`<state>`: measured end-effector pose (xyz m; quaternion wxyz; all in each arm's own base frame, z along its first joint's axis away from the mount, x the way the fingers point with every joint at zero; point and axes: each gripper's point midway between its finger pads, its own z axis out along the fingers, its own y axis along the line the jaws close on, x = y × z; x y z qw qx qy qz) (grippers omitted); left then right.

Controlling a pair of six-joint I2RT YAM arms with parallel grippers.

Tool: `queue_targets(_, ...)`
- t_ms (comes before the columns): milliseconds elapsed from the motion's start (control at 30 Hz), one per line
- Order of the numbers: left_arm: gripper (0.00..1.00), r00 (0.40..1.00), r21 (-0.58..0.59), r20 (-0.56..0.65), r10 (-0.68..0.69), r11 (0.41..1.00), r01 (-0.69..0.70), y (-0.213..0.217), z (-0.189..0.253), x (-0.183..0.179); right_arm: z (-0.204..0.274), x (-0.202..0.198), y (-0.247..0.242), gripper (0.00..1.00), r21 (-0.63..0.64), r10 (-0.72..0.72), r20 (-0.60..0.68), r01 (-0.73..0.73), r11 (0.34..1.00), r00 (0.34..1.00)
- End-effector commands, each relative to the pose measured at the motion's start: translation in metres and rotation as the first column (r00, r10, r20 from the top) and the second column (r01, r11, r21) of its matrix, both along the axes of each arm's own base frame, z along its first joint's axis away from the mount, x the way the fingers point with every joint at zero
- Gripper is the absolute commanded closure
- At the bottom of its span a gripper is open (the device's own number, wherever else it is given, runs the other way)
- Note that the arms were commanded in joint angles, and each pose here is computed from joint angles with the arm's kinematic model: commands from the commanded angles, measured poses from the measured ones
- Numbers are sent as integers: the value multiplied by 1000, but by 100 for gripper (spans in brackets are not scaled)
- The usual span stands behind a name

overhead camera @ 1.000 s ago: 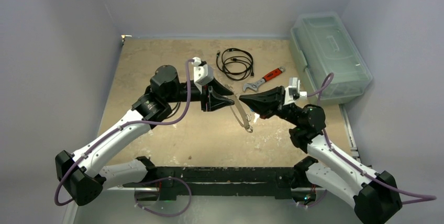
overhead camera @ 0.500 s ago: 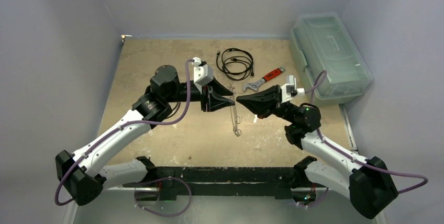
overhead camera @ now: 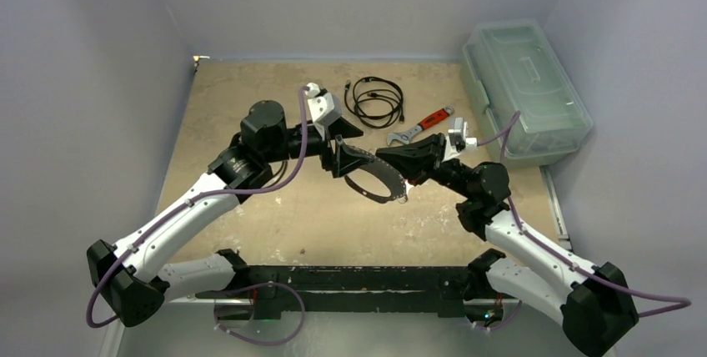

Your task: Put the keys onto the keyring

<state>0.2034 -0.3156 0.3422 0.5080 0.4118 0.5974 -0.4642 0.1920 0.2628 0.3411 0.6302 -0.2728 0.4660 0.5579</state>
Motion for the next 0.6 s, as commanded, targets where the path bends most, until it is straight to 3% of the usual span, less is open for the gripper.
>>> queue_targets(0,32,990,-6,20,143,990,-143,12,26,18,21,21,-12,100,3,-161,37,161,987,986)
queue_targets(233,32,932,37,-11,362,932,-361,38,33,42,20,31,-20,100,-6,-244,34,244,970,969)
queue_targets(433,36,975,106,96,203,971,-213,36,23,16,20,23,-20,100,-51,-227,87,232,971,970)
queue_targets(567,37,983,61,159,89,993,-99,31,18,-4,24,8,-16,100,-56,-161,136,170,984,978)
